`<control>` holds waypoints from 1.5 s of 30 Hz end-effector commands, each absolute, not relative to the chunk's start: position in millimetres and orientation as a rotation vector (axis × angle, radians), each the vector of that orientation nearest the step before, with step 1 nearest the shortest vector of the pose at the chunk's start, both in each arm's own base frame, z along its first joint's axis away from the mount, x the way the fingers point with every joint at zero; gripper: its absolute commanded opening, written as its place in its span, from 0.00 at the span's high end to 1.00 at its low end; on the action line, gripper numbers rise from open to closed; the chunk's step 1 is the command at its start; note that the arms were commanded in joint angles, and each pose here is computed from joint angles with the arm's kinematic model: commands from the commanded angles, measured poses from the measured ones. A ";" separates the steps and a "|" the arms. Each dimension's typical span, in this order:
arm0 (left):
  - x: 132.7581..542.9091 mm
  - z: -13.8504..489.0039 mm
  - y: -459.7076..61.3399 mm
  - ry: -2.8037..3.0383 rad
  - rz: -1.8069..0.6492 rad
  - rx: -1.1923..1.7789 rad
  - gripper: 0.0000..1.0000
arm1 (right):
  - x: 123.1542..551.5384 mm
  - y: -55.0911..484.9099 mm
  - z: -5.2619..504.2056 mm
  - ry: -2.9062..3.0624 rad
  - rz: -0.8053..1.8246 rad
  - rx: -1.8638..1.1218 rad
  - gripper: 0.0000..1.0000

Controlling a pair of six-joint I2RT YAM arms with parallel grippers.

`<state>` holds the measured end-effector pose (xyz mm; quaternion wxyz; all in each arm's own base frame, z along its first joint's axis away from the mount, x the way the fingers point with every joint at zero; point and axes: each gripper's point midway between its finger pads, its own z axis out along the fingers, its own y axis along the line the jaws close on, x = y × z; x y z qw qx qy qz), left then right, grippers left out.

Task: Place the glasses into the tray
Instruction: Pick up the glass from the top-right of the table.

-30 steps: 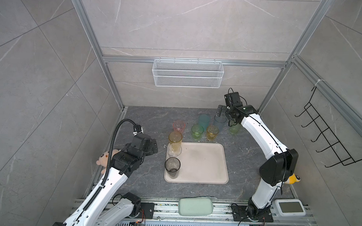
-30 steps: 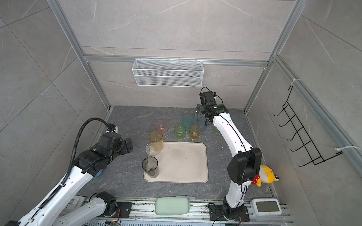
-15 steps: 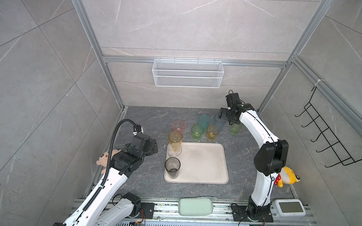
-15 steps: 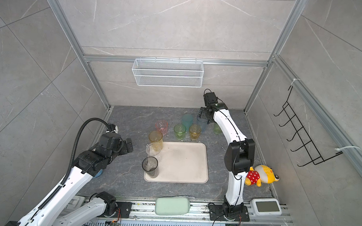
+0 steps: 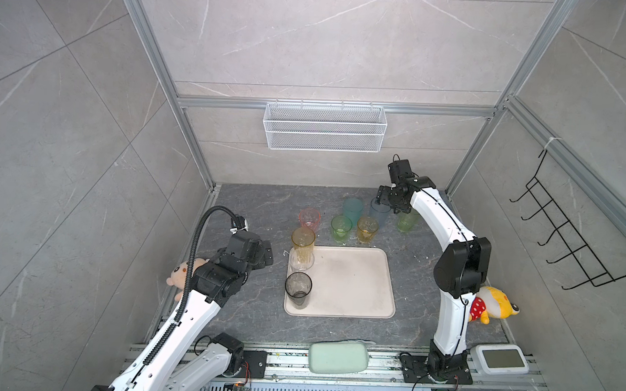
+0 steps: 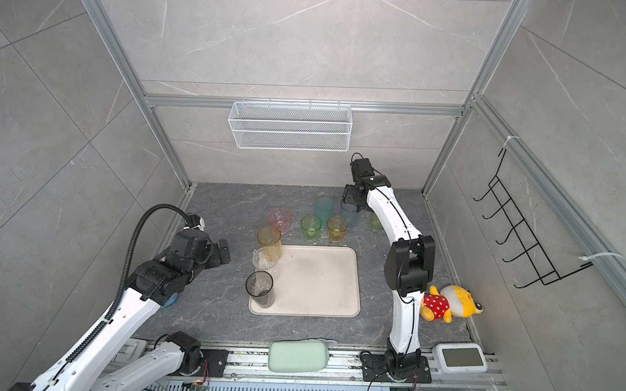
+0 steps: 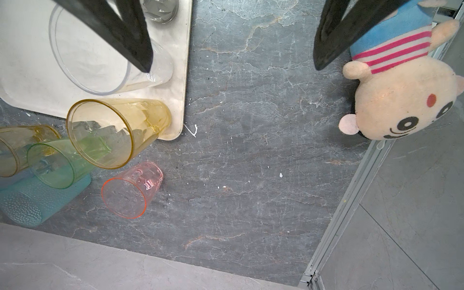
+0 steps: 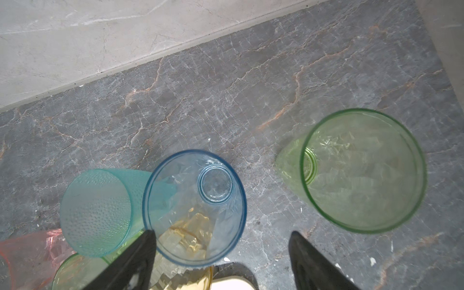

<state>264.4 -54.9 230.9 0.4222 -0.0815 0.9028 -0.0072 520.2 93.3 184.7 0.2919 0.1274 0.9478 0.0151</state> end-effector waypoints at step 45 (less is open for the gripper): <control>268.2 229.8 -58.7 2.254 -0.036 -0.186 0.01 | 526.8 83.4 128.9 2.635 0.063 0.388 0.68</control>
